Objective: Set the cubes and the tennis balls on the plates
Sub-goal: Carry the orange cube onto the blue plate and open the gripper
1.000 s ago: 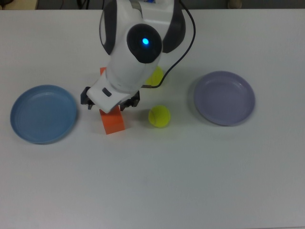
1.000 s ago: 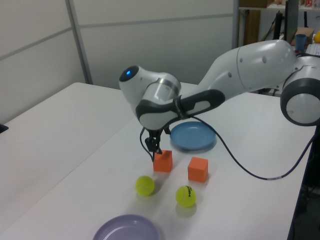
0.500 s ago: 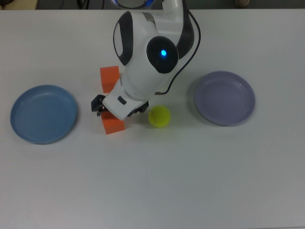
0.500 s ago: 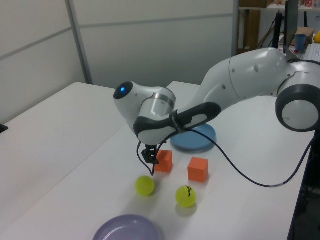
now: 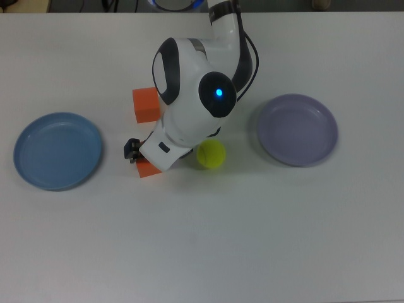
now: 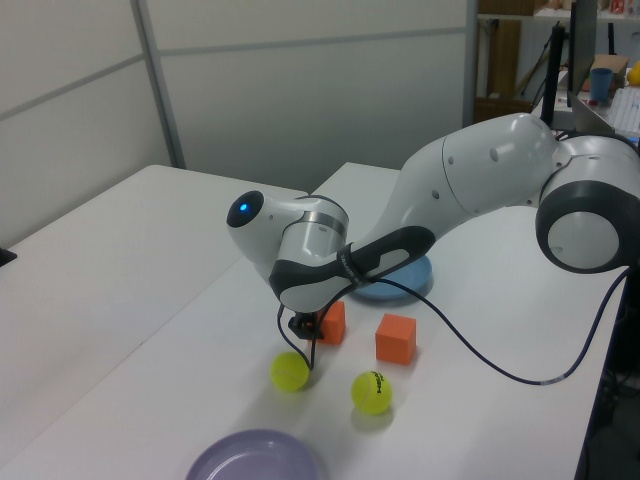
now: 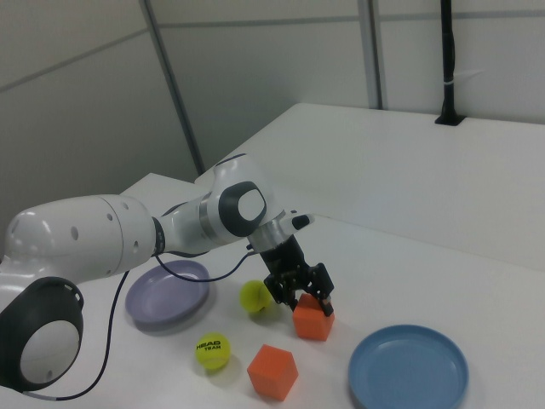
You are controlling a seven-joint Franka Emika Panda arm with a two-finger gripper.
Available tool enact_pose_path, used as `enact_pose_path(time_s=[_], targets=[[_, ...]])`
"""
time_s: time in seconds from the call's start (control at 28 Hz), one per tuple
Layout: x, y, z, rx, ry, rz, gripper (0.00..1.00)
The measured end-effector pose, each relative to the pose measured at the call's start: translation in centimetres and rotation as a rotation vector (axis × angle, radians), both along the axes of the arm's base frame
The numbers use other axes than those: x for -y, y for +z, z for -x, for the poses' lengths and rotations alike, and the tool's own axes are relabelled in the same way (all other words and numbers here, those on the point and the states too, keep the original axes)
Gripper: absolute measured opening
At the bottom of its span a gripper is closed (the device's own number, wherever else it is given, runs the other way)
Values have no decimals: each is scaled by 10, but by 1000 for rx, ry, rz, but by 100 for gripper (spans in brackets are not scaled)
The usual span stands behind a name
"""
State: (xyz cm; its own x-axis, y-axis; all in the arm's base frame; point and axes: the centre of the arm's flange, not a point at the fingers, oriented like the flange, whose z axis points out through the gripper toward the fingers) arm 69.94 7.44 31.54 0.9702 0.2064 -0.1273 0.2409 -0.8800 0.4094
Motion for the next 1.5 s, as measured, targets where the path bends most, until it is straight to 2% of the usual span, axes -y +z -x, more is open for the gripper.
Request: enact_pose_path(time_s=[0.04,0.11,0.32,0.5,0.64,0.79,0.93,1.11,1.39,1.5], targets=[[0,1,0,2,0,0,73],[0,2,-1,7,-7,0,70],[0,8,-3,33,-37,-1,68],[15,46,-11,102,-68,-4,66],[54,79,-11,143,-125,0,66],[115,95,-8,148,-186,28,66],[180,89,0,110,-224,63,66],[226,67,8,73,-261,67,66],[218,44,5,43,-247,64,64],[212,42,3,40,-240,64,72]])
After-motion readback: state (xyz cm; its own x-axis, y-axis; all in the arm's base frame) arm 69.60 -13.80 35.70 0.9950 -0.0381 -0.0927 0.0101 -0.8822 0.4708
